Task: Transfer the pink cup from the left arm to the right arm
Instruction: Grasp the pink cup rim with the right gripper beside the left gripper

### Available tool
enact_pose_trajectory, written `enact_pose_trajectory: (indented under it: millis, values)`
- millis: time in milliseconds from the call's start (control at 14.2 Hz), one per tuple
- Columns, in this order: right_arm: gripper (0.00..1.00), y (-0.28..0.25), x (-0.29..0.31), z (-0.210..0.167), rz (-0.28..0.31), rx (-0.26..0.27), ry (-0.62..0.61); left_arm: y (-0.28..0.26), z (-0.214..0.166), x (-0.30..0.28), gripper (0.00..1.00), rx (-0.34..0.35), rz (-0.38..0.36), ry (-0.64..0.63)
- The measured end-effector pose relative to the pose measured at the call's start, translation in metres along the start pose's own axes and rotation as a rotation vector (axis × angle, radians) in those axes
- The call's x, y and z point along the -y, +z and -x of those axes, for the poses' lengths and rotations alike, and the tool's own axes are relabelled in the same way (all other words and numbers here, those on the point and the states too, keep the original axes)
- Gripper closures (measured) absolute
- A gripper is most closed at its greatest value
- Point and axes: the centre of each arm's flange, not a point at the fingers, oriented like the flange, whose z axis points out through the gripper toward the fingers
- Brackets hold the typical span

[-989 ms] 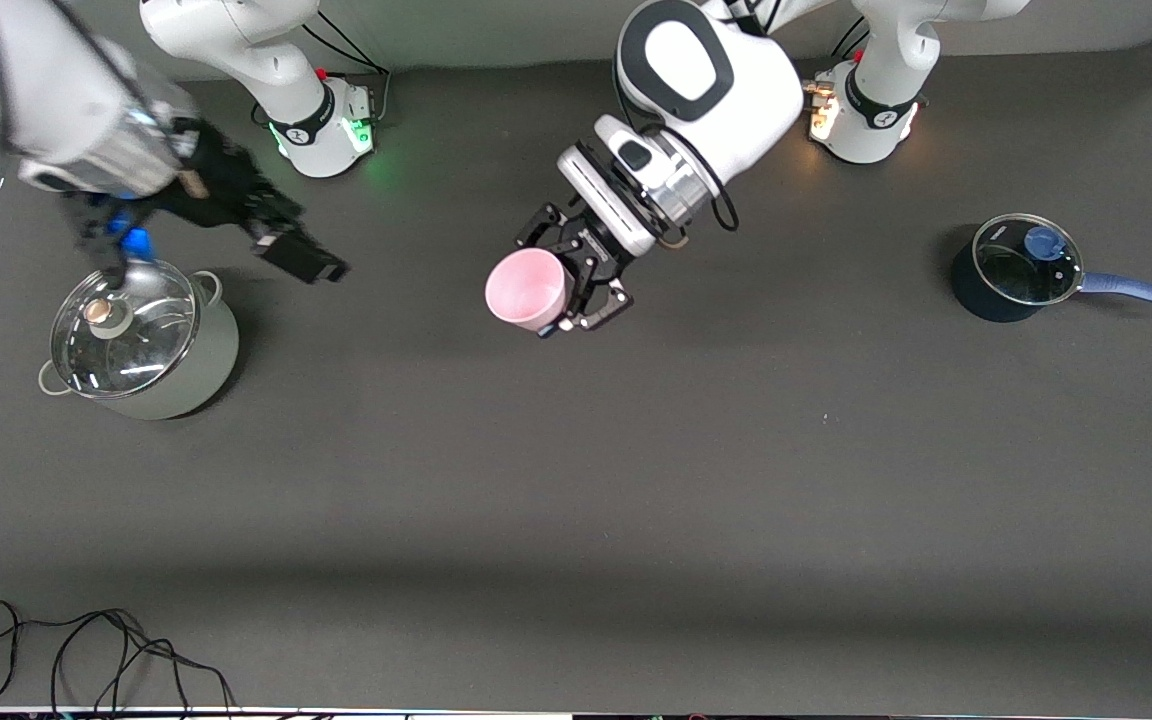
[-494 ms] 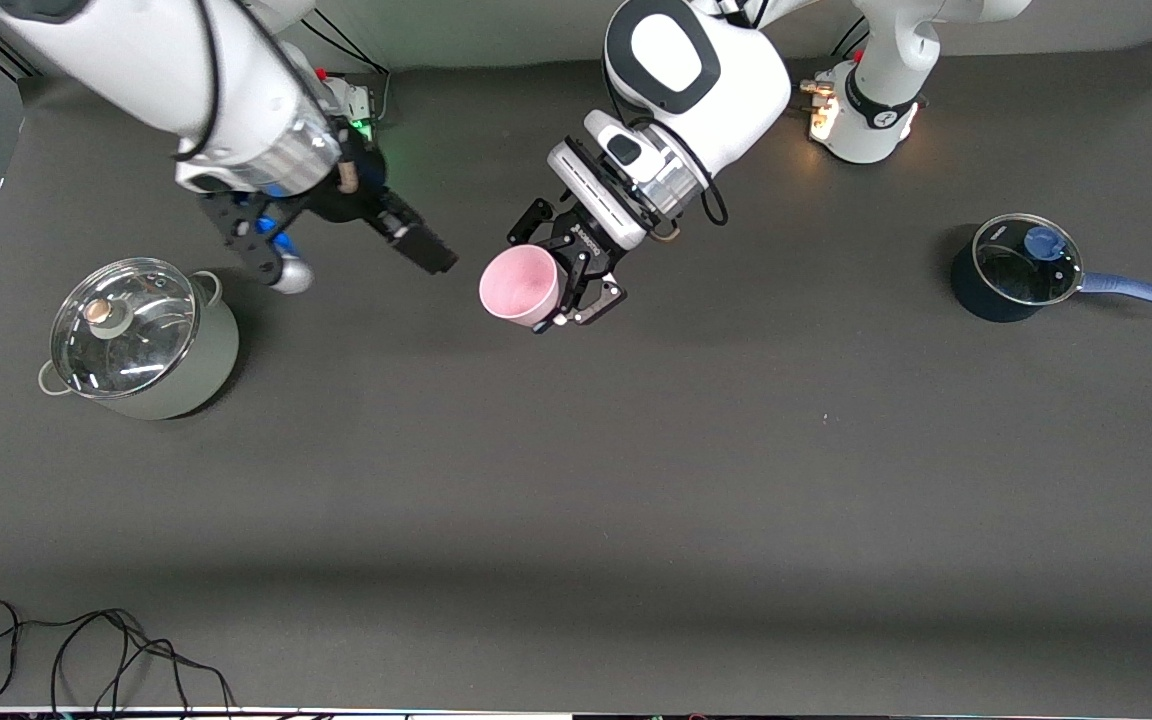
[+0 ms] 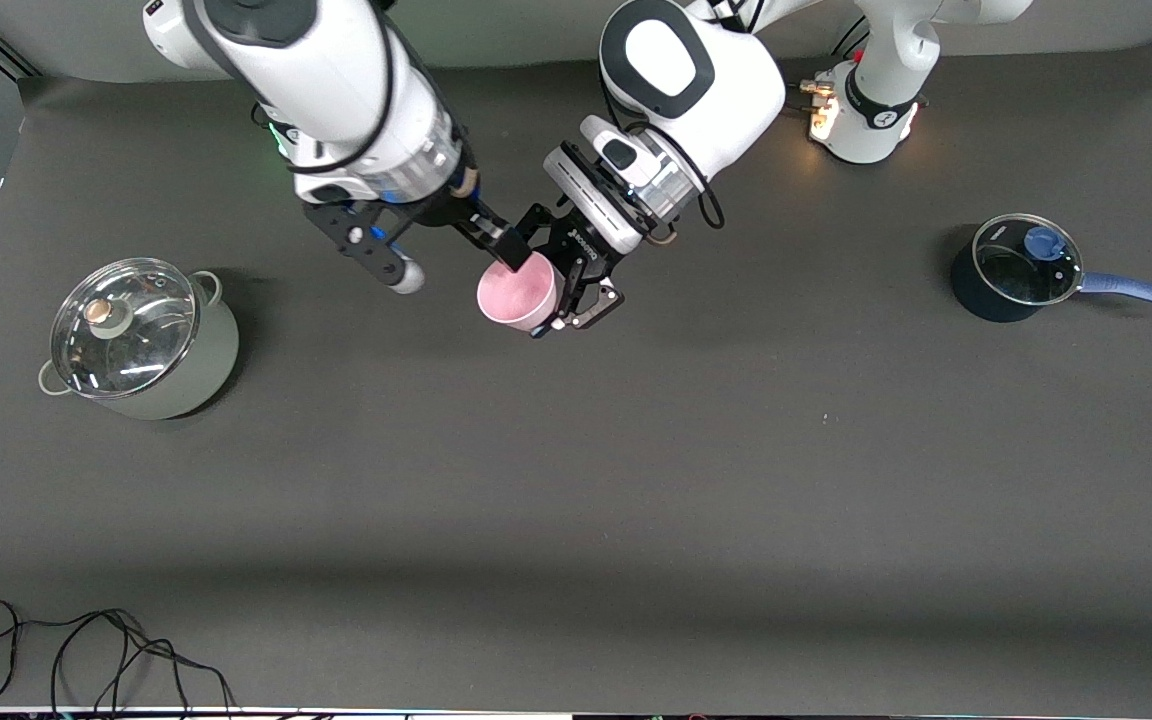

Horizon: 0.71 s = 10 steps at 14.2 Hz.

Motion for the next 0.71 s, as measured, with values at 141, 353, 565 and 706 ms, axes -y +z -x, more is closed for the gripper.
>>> enact_pose_trajectory:
  millis: [141, 353, 565, 706]
  values:
    - [0.01, 0.0011, 0.0023, -0.0017, -0.002, -0.003, 0.002, -0.0001, -0.0009, 0.0011, 0.34, -0.002, -0.002, -0.001]
    - [0.23, -0.004, 0.0025, -0.0049, -0.018, -0.009, 0.007, 0.0004, -0.0012, 0.0018, 0.34, -0.003, -0.002, -0.003]
    - [0.56, -0.0066, 0.0043, -0.0064, -0.038, -0.015, 0.009, 0.0017, -0.0001, -0.0038, 0.34, -0.001, 0.006, -0.001]
    - [0.78, -0.0076, 0.0063, -0.0069, -0.054, -0.018, 0.009, 0.0021, 0.0001, -0.0068, 0.34, 0.0, 0.01, 0.001]
